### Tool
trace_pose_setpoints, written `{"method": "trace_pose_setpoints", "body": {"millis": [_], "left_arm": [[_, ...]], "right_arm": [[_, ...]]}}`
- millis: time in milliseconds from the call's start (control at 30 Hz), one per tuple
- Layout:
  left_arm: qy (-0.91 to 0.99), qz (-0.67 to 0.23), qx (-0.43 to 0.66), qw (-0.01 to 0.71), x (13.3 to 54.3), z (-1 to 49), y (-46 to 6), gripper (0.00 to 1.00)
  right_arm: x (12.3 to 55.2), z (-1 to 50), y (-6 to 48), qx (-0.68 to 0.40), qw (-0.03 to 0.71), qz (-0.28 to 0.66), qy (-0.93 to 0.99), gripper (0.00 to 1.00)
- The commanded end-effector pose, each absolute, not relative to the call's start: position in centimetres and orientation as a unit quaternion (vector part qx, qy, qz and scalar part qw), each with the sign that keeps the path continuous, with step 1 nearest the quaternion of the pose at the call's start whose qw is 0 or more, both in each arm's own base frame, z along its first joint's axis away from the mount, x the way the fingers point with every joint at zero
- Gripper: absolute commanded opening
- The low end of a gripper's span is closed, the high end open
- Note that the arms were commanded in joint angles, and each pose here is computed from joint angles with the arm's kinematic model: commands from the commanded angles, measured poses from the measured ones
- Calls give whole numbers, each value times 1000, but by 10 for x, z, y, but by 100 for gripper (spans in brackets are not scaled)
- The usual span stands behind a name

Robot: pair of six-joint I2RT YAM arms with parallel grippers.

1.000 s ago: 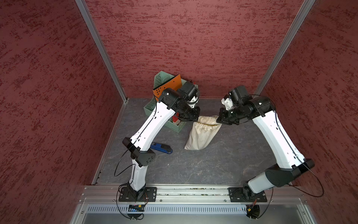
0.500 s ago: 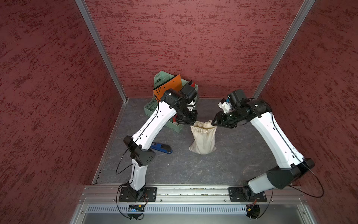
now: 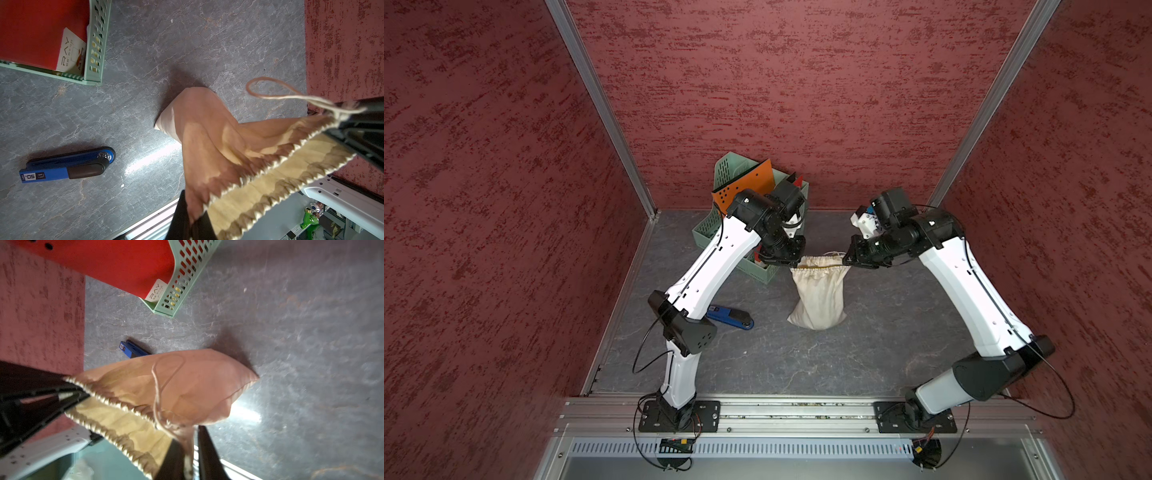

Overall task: Close the soil bag
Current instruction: Adjust the soil bag at the center of the board.

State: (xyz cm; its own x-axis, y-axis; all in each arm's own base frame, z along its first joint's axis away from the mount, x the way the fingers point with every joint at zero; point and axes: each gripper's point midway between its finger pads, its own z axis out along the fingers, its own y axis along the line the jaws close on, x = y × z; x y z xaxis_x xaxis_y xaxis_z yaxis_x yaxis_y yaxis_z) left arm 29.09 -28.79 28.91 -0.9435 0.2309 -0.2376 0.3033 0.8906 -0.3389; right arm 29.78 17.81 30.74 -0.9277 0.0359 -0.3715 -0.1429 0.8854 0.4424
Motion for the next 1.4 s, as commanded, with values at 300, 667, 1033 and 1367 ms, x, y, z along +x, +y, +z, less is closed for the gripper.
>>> {"method": "trace_pose_setpoints", "body": {"millis": [300, 667, 1033, 1367], "left_arm": [[975, -165, 134, 65, 272, 296, -257, 4], [962, -193, 184, 58, 263, 299, -286, 4], [959, -186, 204, 60, 252, 299, -290, 4], [958, -188, 207, 68, 247, 302, -285, 4]], "right_arm": [[290, 311, 145, 47, 231, 205, 950, 0], [289, 319, 192, -14, 243, 348, 905, 5], [299, 347, 218, -23, 206, 453, 867, 66], [284, 313, 216, -8, 102, 428, 898, 64]]}}
